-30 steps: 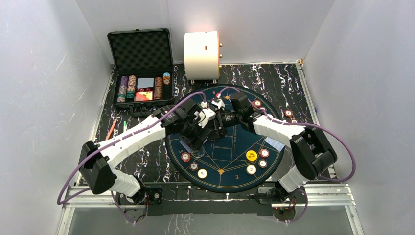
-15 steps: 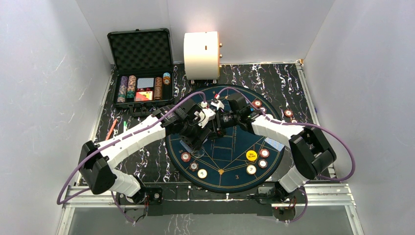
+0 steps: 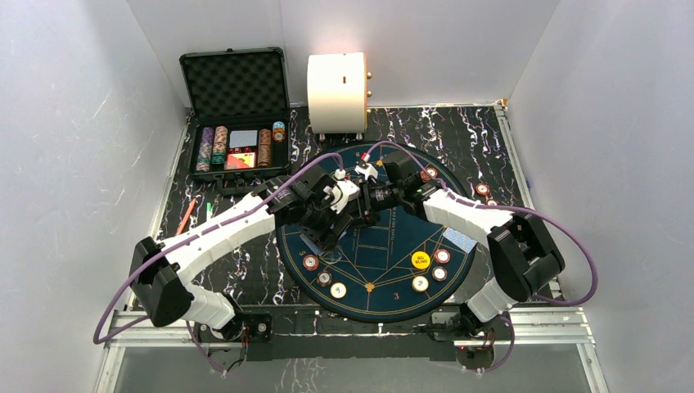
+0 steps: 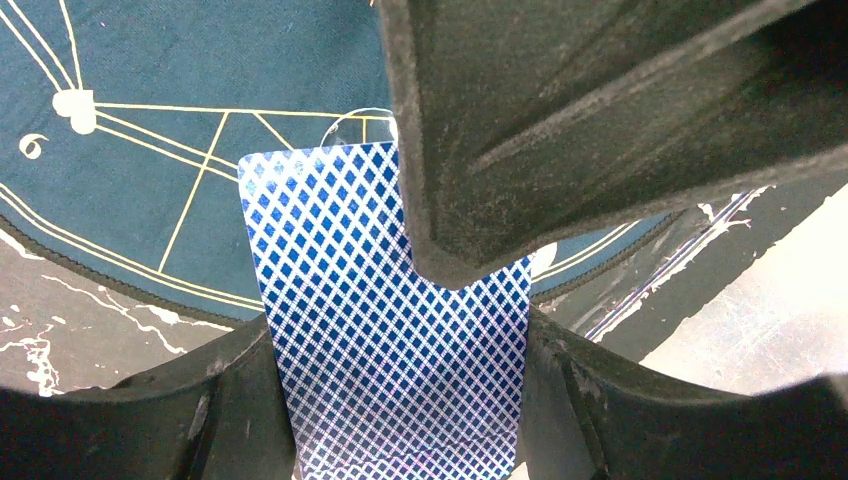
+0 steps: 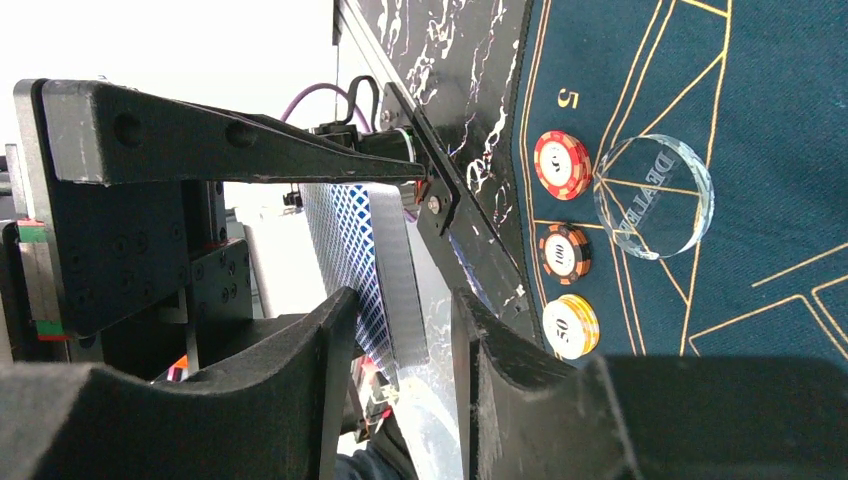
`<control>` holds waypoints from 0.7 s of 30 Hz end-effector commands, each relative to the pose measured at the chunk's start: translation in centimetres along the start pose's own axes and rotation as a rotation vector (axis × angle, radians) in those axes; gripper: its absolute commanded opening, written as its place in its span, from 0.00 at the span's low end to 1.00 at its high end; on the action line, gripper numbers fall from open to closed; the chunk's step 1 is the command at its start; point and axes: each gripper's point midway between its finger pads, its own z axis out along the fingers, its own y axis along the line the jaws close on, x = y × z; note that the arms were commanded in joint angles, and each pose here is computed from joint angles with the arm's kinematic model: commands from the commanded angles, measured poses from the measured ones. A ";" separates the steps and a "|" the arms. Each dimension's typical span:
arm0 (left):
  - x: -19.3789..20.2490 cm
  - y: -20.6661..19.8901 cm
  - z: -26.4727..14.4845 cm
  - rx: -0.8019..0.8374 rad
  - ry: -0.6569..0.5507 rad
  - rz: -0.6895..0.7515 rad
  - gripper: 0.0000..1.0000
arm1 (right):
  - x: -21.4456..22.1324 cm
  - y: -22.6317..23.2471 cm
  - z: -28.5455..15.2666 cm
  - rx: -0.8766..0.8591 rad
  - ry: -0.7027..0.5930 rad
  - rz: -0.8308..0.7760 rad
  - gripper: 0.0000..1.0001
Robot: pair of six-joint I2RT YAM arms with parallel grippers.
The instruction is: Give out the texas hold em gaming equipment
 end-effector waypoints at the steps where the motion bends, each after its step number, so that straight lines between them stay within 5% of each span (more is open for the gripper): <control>1: -0.9 -0.6 -1.9 0.019 -0.073 0.013 0.00 | -1.5 1.4 -0.9 0.007 -0.054 -0.073 0.47; 21: -0.6 -0.6 -1.6 0.020 -0.060 0.009 0.00 | -1.6 2.6 -2.3 0.004 -0.072 -0.098 0.52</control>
